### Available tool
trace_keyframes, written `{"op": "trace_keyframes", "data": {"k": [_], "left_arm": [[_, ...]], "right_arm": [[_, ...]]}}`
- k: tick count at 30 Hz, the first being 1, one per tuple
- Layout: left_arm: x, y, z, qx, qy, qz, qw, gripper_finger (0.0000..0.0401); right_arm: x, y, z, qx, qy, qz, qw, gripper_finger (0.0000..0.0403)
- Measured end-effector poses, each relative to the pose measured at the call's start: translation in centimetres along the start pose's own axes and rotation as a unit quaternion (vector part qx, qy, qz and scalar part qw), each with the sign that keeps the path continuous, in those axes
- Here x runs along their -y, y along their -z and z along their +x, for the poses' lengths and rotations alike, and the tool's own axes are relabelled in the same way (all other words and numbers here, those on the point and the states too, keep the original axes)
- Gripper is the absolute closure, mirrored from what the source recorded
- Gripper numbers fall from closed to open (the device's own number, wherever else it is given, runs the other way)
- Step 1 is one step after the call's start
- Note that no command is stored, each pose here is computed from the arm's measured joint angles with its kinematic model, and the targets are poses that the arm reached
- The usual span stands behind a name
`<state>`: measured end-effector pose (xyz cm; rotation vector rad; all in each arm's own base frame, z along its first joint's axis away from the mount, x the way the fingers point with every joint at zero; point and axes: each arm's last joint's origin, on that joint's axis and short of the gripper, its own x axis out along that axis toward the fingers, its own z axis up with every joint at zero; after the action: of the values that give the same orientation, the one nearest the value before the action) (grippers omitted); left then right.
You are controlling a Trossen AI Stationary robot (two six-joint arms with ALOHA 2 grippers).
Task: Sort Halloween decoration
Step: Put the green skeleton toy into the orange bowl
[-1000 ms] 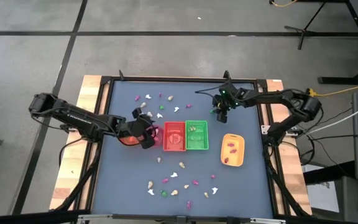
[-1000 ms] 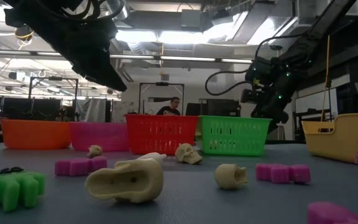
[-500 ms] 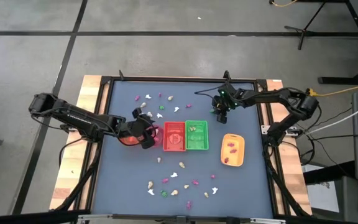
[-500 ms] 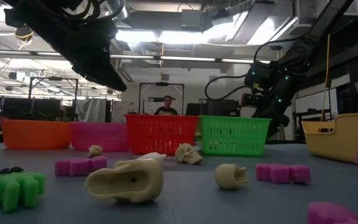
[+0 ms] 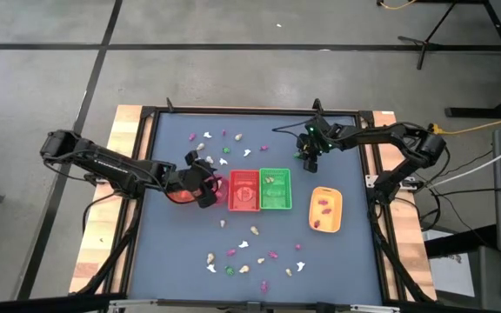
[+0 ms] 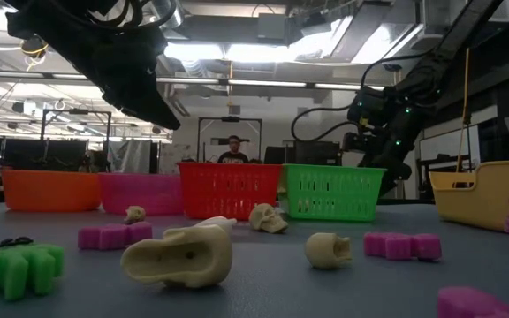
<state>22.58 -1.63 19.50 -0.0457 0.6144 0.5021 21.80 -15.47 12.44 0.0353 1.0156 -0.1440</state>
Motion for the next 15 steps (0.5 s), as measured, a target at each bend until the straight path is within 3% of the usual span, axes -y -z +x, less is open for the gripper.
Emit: {"op": "trace_keyframes", "data": {"k": [6, 15], "left_arm": [[0.0, 0.0, 0.0, 0.0, 0.0, 0.0, 1.0, 0.0264], [0.0, 0.0, 0.0, 0.0, 0.0, 0.0, 1.0, 0.0264]], "right_arm": [[0.0, -0.01, 0.0, 0.001, 0.0, 0.0, 1.0, 0.0273], [0.02, -0.06, 0.03, 0.003, 0.001, 0.0, 1.0, 0.035]]}}
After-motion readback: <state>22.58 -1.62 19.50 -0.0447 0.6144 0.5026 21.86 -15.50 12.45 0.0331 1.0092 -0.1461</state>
